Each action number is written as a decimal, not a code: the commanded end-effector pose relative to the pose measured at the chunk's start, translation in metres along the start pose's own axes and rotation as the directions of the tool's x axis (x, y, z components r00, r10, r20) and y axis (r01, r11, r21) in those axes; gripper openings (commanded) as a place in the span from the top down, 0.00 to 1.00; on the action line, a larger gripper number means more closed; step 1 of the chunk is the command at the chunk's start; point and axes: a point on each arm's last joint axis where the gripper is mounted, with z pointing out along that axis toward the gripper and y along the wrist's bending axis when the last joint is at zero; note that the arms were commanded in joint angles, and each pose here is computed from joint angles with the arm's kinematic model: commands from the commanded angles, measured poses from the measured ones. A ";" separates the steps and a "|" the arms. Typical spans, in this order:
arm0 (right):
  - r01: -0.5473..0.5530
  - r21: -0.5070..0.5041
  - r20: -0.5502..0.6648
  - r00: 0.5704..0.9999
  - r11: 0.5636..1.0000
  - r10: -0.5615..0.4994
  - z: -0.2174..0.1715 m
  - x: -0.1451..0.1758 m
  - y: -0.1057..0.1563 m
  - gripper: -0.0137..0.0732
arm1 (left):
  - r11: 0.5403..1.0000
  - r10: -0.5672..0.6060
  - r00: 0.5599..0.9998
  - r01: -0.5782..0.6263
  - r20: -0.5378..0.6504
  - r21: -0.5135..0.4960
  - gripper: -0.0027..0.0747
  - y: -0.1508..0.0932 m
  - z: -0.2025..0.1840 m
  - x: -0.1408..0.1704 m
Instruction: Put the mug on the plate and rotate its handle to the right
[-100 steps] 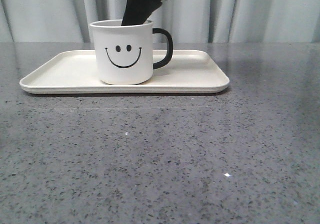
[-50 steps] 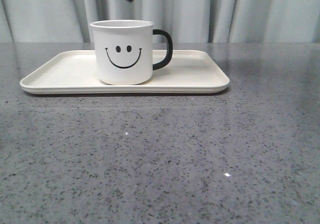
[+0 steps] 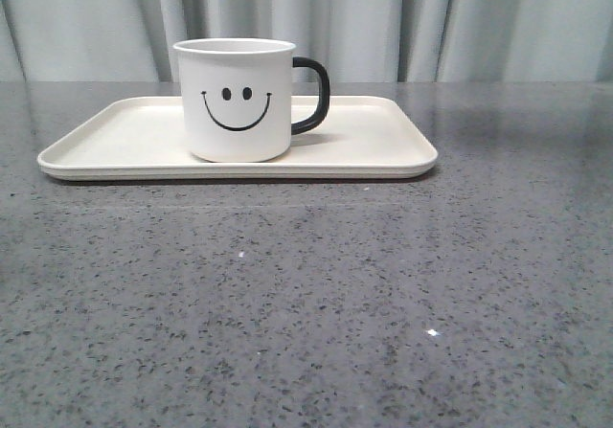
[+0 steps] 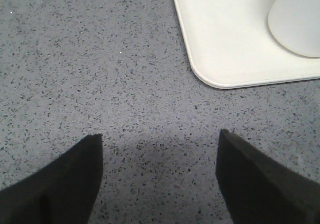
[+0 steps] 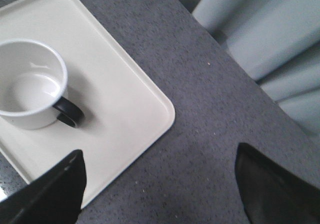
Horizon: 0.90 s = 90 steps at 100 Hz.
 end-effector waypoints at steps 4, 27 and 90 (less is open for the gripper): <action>-0.060 0.145 0.117 0.992 0.988 0.043 -0.039 0.018 0.000 0.15 | 1.000 -0.011 0.996 0.010 0.093 0.017 0.35 -0.002 -0.006 -0.013; -0.228 0.233 0.161 0.968 0.946 0.193 -0.061 0.096 0.020 0.15 | 1.000 -0.013 0.995 0.011 0.094 0.019 0.35 -0.002 -0.006 -0.013; -0.450 0.381 0.421 0.862 0.807 0.282 -0.095 0.269 0.124 0.27 | 1.000 -0.013 0.995 0.011 0.096 0.019 0.35 -0.002 -0.006 -0.013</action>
